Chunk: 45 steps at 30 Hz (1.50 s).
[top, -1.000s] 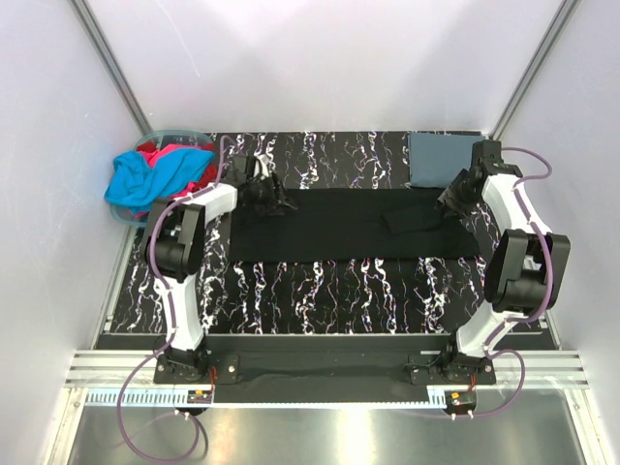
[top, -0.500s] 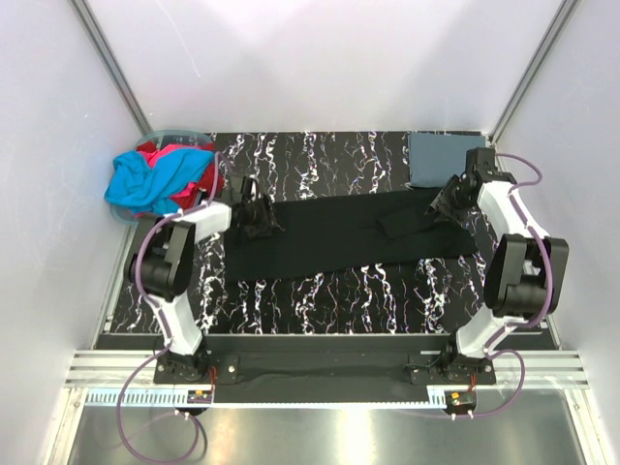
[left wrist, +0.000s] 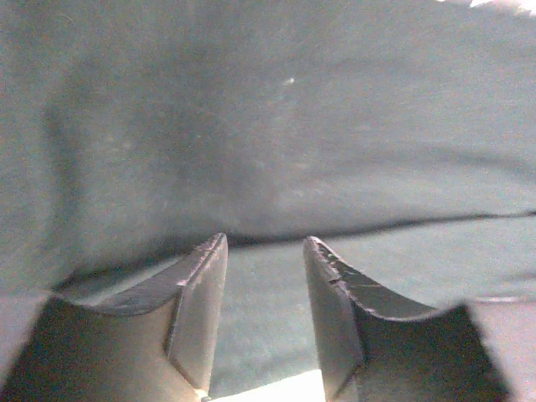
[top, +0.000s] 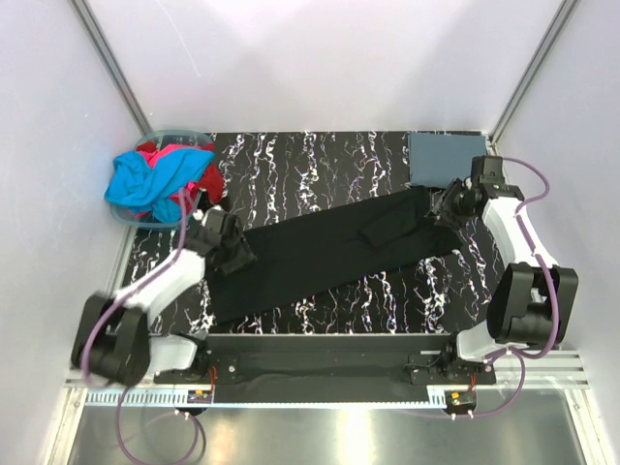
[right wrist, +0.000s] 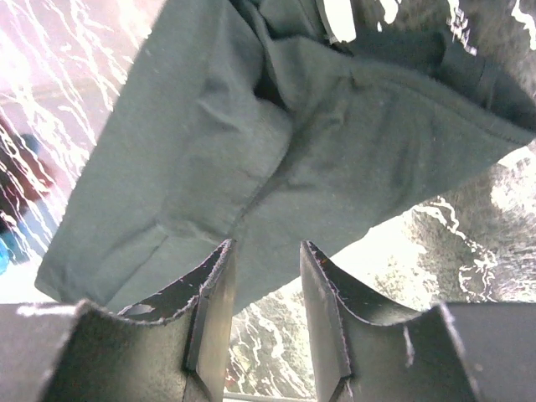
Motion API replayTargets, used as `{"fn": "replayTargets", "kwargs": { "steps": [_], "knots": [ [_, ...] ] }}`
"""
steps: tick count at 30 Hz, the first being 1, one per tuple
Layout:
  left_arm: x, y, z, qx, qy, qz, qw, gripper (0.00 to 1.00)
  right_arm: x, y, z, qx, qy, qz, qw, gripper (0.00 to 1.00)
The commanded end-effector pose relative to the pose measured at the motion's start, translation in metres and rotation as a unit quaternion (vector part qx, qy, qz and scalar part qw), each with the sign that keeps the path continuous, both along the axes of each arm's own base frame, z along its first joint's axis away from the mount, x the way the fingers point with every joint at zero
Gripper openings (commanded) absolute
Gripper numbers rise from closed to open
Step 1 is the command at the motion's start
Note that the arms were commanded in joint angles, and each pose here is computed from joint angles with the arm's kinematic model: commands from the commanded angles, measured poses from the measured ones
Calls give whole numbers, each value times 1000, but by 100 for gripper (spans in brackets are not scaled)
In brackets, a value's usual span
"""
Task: Fold and stack the t-shirts
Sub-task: Fold the tshirt
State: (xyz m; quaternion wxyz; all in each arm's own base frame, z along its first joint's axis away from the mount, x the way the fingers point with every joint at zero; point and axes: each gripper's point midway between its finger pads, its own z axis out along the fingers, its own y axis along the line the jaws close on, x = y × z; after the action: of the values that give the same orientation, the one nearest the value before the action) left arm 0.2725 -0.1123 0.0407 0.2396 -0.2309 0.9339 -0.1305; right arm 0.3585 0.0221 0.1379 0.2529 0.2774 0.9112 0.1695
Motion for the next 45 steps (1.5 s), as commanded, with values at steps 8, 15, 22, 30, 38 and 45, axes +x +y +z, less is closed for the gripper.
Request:
{"fn": "replayTargets", "kwargs": {
  "steps": [8,15,22,30,38,45],
  "knots": [
    [62,-85,127,-80,-197,-113,971,52,12,6,-48,15,14,-12,1000,38],
    [107,-124,52,-82,-87,-179,976,50,11,6,-42,15,-12,-12,1000,38],
    [95,-73,-7,-73,4,-98,992,49,9,6,-31,9,-29,-12,999,37],
    [71,16,-29,-89,34,28,995,48,15,30,-52,13,-8,7,1000,37],
    [62,63,-21,-46,35,94,994,49,36,82,-76,19,4,44,999,38],
    [96,42,49,-95,-58,31,993,50,75,81,-114,-25,31,38,998,36]
  ]
}}
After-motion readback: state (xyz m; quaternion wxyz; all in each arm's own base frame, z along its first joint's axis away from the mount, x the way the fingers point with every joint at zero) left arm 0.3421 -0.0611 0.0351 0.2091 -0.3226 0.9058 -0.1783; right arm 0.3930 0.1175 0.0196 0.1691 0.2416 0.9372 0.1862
